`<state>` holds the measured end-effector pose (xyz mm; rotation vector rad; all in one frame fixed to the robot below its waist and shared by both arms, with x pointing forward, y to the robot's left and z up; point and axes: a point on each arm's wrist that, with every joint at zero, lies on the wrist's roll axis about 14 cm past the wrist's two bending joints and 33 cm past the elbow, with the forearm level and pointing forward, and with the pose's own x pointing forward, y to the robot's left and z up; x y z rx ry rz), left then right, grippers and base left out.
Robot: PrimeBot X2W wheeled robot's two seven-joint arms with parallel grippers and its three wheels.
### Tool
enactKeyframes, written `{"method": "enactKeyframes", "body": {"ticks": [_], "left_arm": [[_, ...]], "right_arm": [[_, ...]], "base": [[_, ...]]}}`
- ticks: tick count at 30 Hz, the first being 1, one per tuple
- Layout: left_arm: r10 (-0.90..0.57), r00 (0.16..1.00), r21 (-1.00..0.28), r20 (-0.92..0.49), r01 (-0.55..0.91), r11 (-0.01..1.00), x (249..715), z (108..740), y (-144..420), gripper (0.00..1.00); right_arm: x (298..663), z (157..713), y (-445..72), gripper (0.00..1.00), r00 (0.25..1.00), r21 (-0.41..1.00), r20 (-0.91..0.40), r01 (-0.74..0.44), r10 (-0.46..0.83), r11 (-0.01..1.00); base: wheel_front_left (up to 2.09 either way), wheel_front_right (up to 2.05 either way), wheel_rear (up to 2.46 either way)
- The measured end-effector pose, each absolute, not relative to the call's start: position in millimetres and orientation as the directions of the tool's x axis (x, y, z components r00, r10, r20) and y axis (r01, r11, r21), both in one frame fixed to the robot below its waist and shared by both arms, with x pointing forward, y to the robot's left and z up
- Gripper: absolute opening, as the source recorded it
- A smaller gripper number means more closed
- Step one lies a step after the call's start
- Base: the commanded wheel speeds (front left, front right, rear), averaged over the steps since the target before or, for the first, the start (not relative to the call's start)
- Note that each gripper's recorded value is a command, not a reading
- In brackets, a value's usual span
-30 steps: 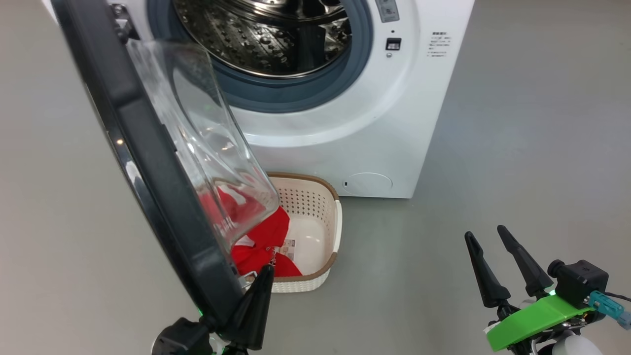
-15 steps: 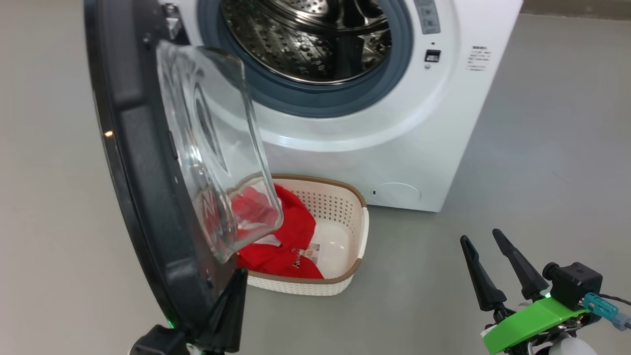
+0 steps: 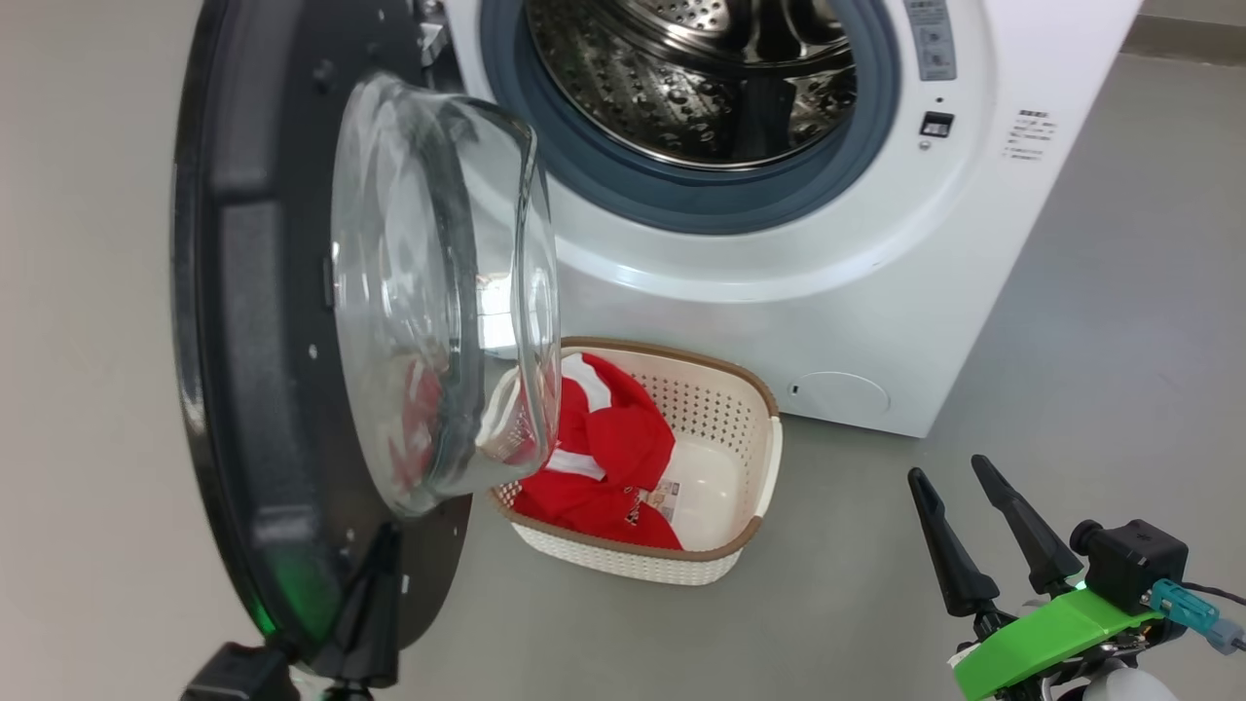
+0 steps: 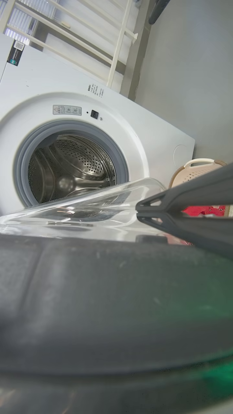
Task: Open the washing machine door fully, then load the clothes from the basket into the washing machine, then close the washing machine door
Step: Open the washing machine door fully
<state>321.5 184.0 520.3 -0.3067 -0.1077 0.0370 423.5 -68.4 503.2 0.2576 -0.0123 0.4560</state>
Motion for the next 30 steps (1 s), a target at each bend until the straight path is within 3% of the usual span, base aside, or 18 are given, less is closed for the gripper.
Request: {"method": "enactKeyframes", "body": {"ticks": [30], "left_arm": [[0.352,0.936,-0.194,-0.023,-0.350,0.917,313,495,318,0.00]], "right_arm": [[444,479,-27,1.00,0.857,0.295,0.033,-0.500,0.514,0.814]], "base": [[0.00,0.00,0.00]]}}
